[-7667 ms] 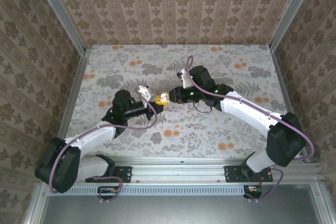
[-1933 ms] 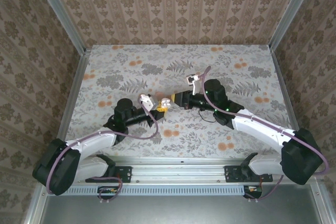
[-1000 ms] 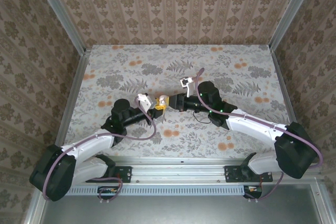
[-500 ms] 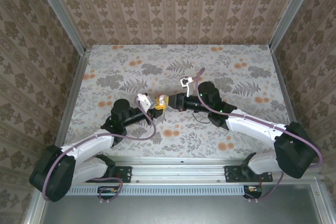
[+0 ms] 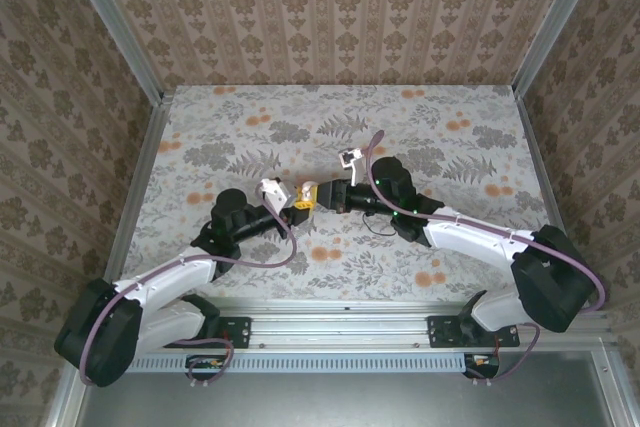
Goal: Insert wireless bluetooth earbuds into charging case
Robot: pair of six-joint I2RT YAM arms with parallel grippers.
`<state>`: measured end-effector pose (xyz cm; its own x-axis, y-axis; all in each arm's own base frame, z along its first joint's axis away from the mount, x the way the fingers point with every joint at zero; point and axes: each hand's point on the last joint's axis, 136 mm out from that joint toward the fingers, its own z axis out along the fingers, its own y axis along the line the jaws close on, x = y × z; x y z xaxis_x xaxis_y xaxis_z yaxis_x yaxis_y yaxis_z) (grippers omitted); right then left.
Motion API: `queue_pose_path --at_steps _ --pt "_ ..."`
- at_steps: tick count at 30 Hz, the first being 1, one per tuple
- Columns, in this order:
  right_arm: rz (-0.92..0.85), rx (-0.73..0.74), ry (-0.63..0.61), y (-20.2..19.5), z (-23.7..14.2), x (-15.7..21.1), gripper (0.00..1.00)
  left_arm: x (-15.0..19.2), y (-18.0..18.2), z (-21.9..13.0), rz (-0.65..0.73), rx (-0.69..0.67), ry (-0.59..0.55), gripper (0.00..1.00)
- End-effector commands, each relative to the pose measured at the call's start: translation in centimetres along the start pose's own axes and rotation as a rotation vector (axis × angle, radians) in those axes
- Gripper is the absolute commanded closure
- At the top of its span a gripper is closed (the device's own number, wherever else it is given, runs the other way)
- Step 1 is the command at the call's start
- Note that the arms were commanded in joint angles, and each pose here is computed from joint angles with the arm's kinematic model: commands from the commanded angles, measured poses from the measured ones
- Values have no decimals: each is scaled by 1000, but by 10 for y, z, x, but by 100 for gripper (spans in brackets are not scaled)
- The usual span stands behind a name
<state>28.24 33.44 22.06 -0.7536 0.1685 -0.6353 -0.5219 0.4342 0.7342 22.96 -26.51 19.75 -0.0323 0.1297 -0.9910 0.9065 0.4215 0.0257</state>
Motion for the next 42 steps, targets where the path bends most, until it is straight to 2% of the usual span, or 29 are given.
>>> queue_pose_path --at_steps 1,10,28,31,35,42 --pt "44 38 45 -8 5 10 74 -26 0 -4 68 -12 -75 91" --pt "40 65 32 -9 1 7 63 -26 0 -5 71 -16 -72 91" --pt "-87 118 -81 7 -47 -19 56 -38 -8 -8 71 26 -100 91" --pt "-73 105 -94 9 -52 -22 49 -38 -9 -8 69 33 -101 91" --pt "-49 64 -80 15 -52 -22 39 -40 -12 -8 72 49 -107 91" --pt "-1 40 -20 16 -39 -18 38 -42 -15 -9 73 63 -122 91"
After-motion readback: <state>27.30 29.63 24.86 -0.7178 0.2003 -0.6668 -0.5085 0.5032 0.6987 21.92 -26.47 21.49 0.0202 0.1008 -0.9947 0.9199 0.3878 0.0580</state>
